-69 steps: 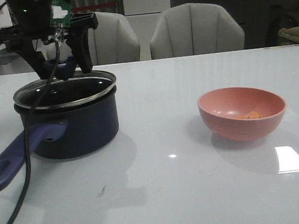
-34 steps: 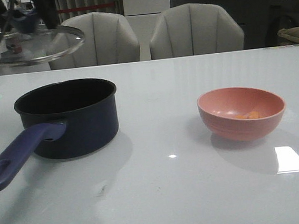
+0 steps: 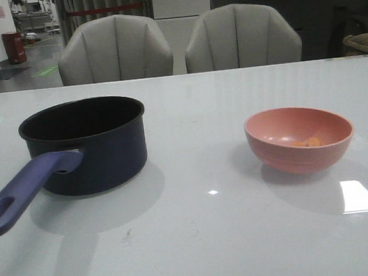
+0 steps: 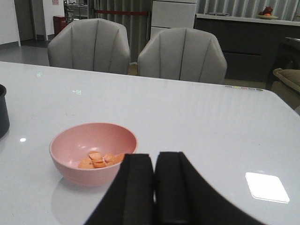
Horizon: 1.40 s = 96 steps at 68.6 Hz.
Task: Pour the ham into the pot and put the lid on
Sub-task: 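Set the glass lid down on the table beside the saucepan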
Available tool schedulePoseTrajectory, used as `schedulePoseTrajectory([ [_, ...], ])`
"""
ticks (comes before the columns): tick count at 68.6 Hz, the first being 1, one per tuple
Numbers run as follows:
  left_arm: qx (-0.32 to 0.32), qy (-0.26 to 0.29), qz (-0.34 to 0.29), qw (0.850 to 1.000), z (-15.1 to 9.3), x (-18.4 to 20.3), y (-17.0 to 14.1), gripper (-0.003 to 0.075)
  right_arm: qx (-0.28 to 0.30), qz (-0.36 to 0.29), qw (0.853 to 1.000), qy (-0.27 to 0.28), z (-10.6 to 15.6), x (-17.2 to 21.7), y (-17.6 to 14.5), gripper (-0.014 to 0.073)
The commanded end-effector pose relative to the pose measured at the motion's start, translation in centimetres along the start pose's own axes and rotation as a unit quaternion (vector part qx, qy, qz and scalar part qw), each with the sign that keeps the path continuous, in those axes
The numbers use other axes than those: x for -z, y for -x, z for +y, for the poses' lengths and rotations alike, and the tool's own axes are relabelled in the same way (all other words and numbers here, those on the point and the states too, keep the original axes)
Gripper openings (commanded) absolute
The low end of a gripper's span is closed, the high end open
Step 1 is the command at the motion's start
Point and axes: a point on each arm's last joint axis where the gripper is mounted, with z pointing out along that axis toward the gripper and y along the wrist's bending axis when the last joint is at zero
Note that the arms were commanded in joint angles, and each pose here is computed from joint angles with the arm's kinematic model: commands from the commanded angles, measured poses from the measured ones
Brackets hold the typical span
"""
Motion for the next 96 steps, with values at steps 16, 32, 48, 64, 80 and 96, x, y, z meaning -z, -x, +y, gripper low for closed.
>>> schedulePoseTrajectory([
  [16, 0.03, -0.025, -0.024, 0.999, 0.2, -3.6, -1.7, 0.0353, 0.006, -0.051, 0.999, -0.003, 0.0, 0.2, 1.0, 0.0159],
  [32, 0.034, -0.028, 0.009, 0.999, -0.1, -6.2, -2.1, 0.0355, 0.006, -0.051, 0.999, -0.003, 0.0, 0.2, 1.0, 0.0159],
  [48, 0.027, -0.03, 0.033, 0.999, -0.7, -8.1, -2.4, 0.0358, 0.006, -0.051, 0.999, -0.003, 0.0, 0.2, 1.0, 0.0159],
  [64, 0.024, -0.031, 0.038, 0.999, -0.9, -8.2, -2.5, 0.0549, 0.006, -0.051, 0.999, -0.003, 0.0, 0.2, 1.0, 0.0159],
  [80, 0.014, -0.026, 0.044, 0.999, -0.9, -7.5, -1.9, 0.0605, 0.006, -0.051, 0.999, -0.003, 0.0, 0.2, 1.0, 0.0159],
  [96, 0.003, -0.027, 0.006, 1.0, -1.0, -4.1, -1.0, 0.0605, 0.006, -0.051, 0.999, -0.003, 0.0, 0.2, 1.0, 0.0159],
])
